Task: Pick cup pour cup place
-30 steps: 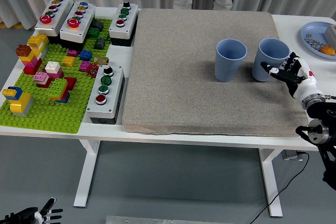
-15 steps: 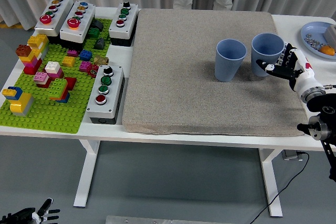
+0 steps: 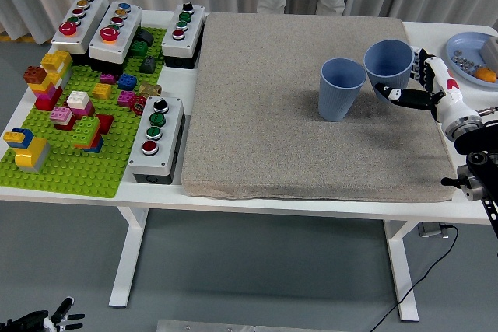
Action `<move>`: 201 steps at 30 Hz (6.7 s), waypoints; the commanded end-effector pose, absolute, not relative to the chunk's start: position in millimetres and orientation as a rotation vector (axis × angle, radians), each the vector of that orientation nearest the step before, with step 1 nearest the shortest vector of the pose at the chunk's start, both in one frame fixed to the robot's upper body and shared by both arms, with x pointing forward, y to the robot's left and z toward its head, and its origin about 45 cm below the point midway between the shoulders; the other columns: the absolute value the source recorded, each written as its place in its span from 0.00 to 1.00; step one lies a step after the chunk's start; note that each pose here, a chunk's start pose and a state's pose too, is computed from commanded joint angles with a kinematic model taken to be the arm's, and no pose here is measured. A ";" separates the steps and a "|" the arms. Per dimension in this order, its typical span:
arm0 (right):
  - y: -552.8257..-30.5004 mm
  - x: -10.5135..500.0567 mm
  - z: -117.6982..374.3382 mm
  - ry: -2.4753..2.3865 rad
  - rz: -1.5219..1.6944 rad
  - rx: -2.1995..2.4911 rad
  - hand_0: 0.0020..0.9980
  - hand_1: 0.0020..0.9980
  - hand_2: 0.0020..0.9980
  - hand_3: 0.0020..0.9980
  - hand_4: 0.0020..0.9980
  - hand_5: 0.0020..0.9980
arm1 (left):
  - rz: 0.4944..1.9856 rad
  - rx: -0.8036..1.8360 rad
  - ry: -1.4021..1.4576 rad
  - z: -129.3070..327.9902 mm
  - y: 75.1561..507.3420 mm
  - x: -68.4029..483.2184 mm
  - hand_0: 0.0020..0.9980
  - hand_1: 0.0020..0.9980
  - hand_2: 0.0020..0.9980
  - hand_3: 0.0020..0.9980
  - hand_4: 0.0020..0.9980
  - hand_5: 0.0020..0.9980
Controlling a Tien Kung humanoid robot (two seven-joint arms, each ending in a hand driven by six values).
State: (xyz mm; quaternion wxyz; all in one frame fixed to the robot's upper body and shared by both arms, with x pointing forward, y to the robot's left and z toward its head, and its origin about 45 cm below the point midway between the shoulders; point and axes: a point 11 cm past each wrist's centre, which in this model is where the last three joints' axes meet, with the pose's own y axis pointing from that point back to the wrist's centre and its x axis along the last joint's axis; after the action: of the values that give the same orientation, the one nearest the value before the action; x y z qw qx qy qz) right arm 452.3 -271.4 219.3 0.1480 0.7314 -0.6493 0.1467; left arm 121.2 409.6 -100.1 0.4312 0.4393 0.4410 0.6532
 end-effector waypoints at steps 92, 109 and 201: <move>-233.1 458.6 273.7 -1.430 1.372 1.675 0.83 0.70 0.59 0.68 0.76 0.12 | 1.643 1.089 1.083 -96.7 413.9 128.7 0.72 0.71 0.74 0.64 0.52 0.97; -228.6 461.0 274.2 -1.370 1.418 1.652 0.83 0.70 0.59 0.68 0.76 0.12 | 1.643 1.096 1.088 -97.4 415.3 124.6 0.72 0.71 0.74 0.64 0.52 0.97; -231.3 464.8 284.5 -1.267 1.519 1.530 0.87 0.71 0.60 0.66 0.75 0.10 | 1.642 1.096 1.084 -96.7 416.2 125.7 0.72 0.71 0.74 0.64 0.52 0.97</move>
State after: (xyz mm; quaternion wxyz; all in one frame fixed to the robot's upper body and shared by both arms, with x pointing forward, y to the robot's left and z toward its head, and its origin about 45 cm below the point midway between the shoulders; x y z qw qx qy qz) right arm 464.8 -231.3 284.5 0.3152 0.5806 -0.4809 0.5765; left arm 125.7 416.2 -96.7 0.4302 0.4394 0.4345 0.6581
